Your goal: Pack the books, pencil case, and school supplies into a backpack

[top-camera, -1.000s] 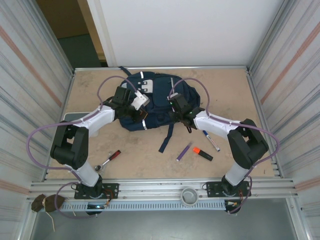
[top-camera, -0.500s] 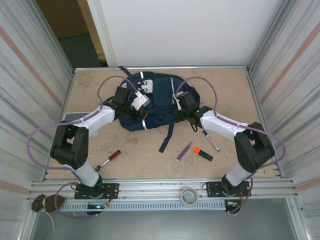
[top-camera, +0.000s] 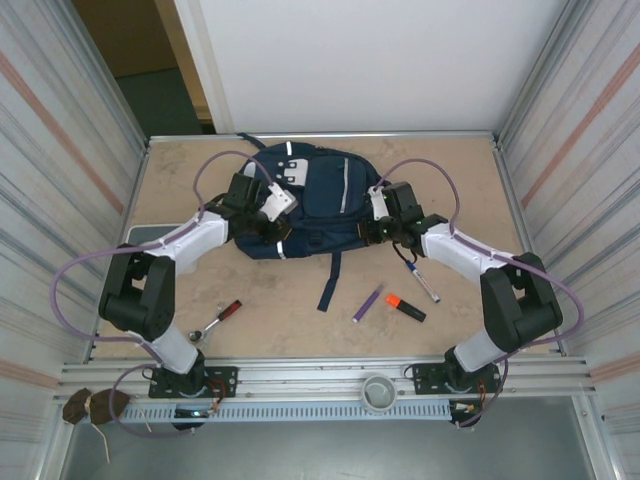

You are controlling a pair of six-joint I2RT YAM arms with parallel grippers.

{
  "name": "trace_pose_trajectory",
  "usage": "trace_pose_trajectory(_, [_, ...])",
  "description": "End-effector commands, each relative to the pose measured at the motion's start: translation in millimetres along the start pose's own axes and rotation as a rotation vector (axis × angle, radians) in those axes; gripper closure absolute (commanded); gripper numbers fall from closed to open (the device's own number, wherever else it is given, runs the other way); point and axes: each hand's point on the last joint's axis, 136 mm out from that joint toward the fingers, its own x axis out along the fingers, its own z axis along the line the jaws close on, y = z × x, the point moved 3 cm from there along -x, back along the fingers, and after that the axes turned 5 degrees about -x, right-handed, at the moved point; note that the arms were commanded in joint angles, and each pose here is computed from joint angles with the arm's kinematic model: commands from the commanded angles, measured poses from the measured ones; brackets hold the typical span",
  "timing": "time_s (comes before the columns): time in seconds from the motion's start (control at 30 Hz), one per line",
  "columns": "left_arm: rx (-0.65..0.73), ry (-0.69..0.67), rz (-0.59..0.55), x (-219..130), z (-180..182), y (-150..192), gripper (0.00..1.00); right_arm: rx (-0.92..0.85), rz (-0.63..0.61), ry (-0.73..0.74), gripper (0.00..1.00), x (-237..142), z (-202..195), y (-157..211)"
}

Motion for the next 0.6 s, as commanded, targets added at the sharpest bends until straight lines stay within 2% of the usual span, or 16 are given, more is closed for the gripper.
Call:
trace_pose_trajectory(0.0, [0.104, -0.075, -0.069, -20, -8, -18, 0.57, 0.034, -0.065, -0.116, 1.00, -16, 20, -13])
trace_pose_trajectory(0.1, [0.242, -0.113, -0.114, -26, -25, -30, 0.45, 0.023, -0.076, -0.139, 1.00, -21, 26, -14])
trace_pose_trajectory(0.3, [0.545, -0.154, -0.158, -13, -65, -51, 0.33, 0.008, -0.091, -0.185, 1.00, -28, 39, -16])
trace_pose_trajectory(0.47, [0.680, -0.181, -0.153, 11, -82, -68, 0.30, 0.001, -0.099, -0.237, 1.00, -30, 51, -18])
trace_pose_trajectory(0.57, [0.698, -0.194, -0.151, 21, -80, -76, 0.34, -0.002, -0.099, -0.261, 1.00, -32, 55, -16])
